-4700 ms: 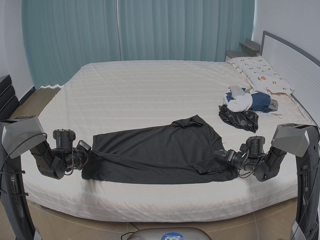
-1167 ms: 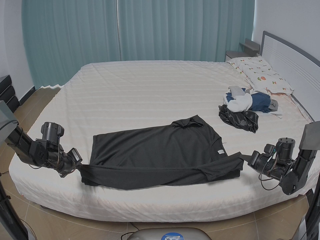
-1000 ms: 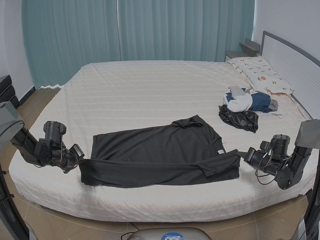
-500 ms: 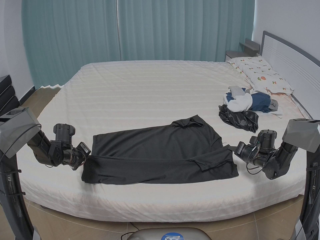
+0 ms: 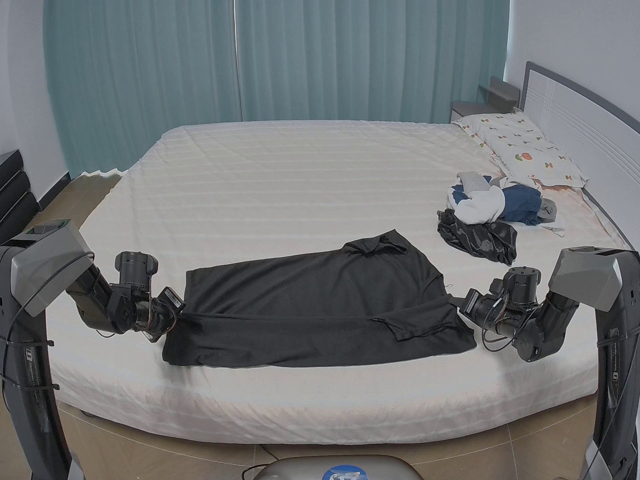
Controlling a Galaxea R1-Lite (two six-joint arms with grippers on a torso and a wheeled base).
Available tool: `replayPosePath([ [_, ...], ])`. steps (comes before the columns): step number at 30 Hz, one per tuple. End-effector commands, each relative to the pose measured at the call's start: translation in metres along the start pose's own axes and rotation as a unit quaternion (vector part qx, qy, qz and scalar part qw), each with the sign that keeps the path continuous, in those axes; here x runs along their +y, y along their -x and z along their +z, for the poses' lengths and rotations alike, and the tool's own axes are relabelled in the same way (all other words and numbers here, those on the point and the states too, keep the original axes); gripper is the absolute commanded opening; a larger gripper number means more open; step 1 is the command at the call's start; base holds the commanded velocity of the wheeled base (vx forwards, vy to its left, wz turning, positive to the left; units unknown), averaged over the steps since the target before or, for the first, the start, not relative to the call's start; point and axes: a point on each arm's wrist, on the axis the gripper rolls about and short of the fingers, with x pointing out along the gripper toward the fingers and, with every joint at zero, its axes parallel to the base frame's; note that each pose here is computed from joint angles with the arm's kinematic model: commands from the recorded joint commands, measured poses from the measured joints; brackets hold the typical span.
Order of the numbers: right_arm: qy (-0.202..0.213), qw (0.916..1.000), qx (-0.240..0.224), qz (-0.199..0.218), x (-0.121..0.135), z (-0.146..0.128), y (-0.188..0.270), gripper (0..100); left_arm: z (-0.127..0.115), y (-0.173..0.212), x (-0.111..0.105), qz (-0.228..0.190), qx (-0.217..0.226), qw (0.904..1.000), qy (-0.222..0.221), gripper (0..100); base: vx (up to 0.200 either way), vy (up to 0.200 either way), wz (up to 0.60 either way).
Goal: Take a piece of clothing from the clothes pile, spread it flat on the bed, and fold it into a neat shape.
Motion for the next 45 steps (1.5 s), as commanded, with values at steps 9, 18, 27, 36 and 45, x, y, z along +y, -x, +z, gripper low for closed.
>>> replayPosePath([
  [9, -0.002, 1.0000, 0.009, -0.001, -0.013, -0.015, -0.015, 100, -0.001, -0.001, 0.001, 0.002, 0.002, 1.0000, 0.001, 0, 0.000, 0.000, 0.00],
  [18, -0.057, 0.9981, -0.019, 0.011, -0.012, -0.011, -0.012, 100, 0.001, 0.000, -0.001, -0.003, -0.002, 0.9997, 0.025, 100, 0.000, 0.000, 0.00],
  [27, -0.134, 0.9894, -0.056, 0.000, -0.015, -0.001, -0.001, 100, 0.001, 0.004, 0.001, -0.003, 0.002, 0.9987, 0.050, 100, 0.000, 0.000, 0.00],
  [36, -0.131, 0.9890, -0.069, 0.004, -0.016, -0.004, 0.002, 100, 0.003, 0.012, 0.004, -0.020, 0.015, 0.9974, 0.068, 100, 0.000, 0.000, 0.00],
  [45, -0.131, 0.9890, -0.068, 0.004, -0.016, -0.005, 0.002, 100, 0.010, 0.018, 0.007, -0.042, 0.021, 0.9961, 0.074, 100, 0.156, 0.000, 0.00],
])
